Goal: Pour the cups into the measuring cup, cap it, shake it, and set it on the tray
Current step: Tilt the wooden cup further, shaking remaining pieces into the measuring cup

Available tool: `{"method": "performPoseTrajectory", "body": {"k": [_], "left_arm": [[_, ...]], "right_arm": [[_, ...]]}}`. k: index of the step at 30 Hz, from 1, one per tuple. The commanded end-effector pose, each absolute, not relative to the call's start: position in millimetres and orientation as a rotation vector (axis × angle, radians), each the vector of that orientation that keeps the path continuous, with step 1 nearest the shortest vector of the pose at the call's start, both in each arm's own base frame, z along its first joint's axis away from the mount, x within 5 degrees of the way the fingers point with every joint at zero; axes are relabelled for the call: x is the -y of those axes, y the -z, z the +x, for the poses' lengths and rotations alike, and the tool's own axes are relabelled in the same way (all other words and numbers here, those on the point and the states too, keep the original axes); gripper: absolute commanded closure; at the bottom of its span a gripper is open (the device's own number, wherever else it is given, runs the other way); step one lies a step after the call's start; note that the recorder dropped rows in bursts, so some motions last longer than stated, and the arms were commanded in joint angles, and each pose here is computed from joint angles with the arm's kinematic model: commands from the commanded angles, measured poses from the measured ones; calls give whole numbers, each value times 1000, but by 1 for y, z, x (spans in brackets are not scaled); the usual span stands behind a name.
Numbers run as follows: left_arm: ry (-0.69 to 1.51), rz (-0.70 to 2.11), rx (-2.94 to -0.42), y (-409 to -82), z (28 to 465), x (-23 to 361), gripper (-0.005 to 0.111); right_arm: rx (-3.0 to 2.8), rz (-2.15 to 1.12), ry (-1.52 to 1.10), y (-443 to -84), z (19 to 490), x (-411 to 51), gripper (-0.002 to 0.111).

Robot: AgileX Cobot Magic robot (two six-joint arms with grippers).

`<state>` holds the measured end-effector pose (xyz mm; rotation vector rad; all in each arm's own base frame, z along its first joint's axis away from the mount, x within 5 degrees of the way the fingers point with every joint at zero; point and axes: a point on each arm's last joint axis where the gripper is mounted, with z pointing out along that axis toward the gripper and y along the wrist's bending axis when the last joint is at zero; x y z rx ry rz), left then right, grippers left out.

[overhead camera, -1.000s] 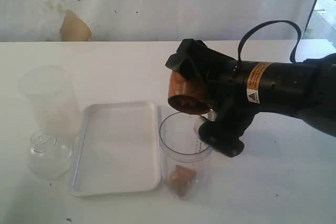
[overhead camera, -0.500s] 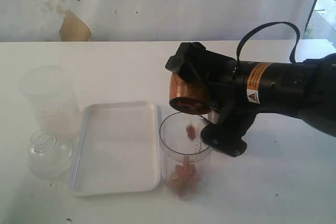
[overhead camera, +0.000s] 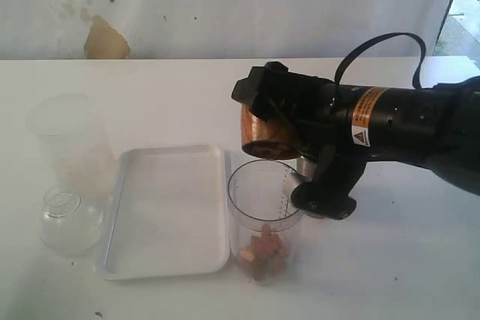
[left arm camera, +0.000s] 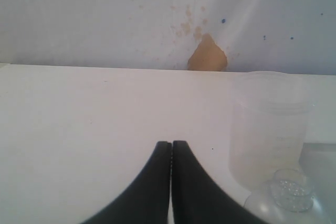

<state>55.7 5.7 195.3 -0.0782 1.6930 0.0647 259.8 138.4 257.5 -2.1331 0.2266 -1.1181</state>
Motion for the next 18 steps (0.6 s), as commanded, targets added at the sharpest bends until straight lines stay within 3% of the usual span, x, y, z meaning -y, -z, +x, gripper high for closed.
{"method": "performPoseTrajectory", "body": {"k": [1,18], "left_arm": [[-60,-77,-1684,-195,56,-5,106],[-60,-77,-1684,-195,56,-5,106]], "right_arm": [[-178,-2109,1148,-263,260,-141,108],[-187,-2105,1145,-263,260,-141,108]]}}
